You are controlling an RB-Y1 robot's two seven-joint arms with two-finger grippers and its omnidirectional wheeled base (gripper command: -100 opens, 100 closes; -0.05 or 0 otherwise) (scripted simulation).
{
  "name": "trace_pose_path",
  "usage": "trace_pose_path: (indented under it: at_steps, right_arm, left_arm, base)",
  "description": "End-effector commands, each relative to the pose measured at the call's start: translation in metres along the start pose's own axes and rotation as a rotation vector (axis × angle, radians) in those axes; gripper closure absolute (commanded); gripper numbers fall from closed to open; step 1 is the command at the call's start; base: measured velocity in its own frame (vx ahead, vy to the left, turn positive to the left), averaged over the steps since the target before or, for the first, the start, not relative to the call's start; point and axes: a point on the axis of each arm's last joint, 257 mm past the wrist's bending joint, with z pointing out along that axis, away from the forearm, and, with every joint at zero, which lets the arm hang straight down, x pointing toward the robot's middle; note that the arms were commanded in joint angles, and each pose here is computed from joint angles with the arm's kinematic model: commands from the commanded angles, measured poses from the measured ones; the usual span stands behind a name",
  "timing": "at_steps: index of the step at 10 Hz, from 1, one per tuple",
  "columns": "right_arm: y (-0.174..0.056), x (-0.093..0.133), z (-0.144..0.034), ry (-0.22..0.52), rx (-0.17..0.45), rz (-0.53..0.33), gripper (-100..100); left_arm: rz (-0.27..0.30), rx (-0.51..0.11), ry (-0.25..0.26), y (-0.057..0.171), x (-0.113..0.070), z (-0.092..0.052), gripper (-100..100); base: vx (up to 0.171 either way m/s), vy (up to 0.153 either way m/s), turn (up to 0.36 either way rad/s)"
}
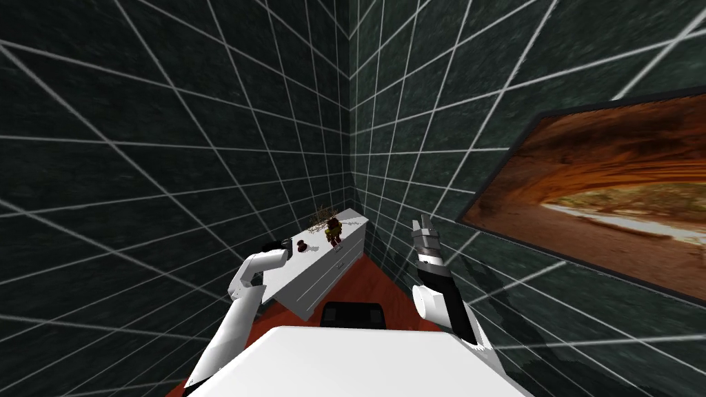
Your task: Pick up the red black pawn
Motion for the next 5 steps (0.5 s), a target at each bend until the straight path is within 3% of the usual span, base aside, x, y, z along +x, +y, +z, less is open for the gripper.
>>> trace_pose_path:
  at_steps: [1, 5]
  right_arm:
    - [0.0, 0.0, 0.0, 0.0, 0.0, 0.0, 0]
    - [0.0, 0.0, 0.0, 0.0, 0.0, 0.0, 0]
  left_arm:
    - [-0.034, -0.055, -0.01, 0.01, -0.006, 0.005, -100]
    - [-0.108, -0.163, -0.031, 0.032, -0.018, 0.013, -100]
  base:
    - [0.005, 0.011, -0.209]
    - [0.019, 0.019, -0.164]
